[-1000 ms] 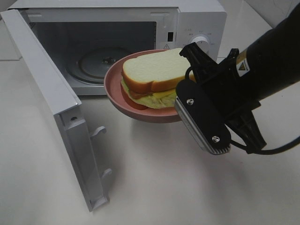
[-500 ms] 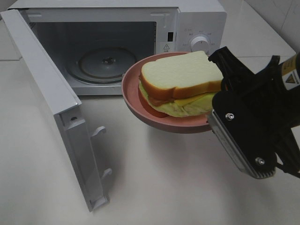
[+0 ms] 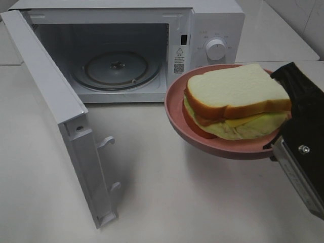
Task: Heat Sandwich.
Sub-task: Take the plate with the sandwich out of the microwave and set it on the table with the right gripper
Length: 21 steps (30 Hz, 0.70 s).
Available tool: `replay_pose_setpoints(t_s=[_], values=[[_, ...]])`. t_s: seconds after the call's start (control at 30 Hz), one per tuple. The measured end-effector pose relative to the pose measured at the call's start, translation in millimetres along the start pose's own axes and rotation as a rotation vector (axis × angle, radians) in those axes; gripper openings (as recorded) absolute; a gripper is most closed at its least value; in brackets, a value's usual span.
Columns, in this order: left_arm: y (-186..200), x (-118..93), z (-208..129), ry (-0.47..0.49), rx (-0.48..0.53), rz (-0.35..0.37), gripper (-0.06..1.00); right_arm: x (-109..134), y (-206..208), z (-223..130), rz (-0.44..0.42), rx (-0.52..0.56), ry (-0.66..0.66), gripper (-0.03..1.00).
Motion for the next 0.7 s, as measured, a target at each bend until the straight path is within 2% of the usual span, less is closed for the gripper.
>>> replay_pose_setpoints(t_s=[0.27, 0.47, 0.7], values=[[0, 0, 0, 0.0, 0.0, 0.0, 0.99, 7, 10, -9, 0.001, 0.065, -0.096, 0.09], [0, 0, 0, 0.0, 0.0, 0.0, 0.99, 13, 12, -21, 0.028, 0.169, -0.262, 0.09], [0, 0, 0, 0.0, 0.0, 0.0, 0.99, 17, 14, -29, 0.035, 0.246, -0.391, 0.09]])
Point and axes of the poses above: a point on each arm's last joint axis where the gripper is mounted, y pointing back along that axis away from the gripper, x along the wrist's bending axis when the last joint is at zero, z = x × y, the point moved 3 cm from there along -y, pointing out along that axis toward the gripper, and after that the axes turned 7 degrees about y, right-handed, at the moved point
